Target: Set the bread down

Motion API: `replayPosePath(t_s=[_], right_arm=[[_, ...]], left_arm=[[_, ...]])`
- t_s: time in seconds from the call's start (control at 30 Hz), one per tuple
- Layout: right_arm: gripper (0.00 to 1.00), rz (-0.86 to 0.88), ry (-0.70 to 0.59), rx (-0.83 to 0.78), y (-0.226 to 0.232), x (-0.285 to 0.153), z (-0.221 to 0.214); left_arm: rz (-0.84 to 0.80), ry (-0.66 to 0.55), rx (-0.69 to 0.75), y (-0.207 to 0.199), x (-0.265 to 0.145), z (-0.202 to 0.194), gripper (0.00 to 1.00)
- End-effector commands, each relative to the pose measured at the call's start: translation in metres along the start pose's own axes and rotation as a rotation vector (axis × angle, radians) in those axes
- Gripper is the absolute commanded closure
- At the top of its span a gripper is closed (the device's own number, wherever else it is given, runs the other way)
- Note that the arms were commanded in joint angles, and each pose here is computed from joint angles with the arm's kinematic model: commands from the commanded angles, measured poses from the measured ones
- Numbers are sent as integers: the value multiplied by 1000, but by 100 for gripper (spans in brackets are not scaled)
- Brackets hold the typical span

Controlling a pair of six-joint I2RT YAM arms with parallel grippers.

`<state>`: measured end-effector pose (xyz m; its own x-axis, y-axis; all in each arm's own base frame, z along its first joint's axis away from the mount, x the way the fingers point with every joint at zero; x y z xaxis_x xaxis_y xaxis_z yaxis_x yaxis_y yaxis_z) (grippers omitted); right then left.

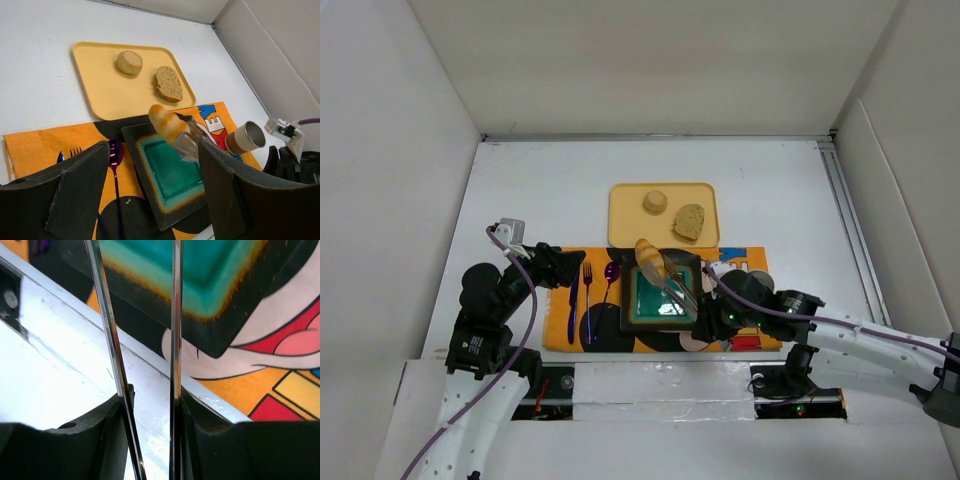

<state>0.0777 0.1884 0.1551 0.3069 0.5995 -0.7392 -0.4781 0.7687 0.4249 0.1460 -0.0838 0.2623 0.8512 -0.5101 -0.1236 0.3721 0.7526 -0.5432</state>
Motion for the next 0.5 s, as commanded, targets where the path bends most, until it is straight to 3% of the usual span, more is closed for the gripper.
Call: replayPosePath(t_s=[0.0,0.23,0.3,0.33,0.47], right_arm=[[74,32,16,50,7,5,-5],[72,33,76,3,15,23,-7],[67,57,81,-1,19,24,-6],[55,44,91,-10,20,23,-6],[43,25,55,-11,22,15,2]], left_arm=[[-26,-47,14,-9,0,14,34],[-25,-46,12,-9,1,14,34],[-32,-42,14,-9,0,13,34],[-36,-52,18,-10,-1,14,34],[-42,-47,19,-11,-1,14,34]])
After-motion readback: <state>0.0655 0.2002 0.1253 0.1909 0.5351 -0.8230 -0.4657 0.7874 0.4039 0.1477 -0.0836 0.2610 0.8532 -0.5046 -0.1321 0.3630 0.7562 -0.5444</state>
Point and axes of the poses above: each gripper's point midway between its finger pads, its own x axis out along the fingers, its own y axis along the line the jaws close on, z = x × y, the point moved 7 cm from there along -x, back along the fingers, and after that the axes turned 4 degrees about -x, right-handed, at the moved point
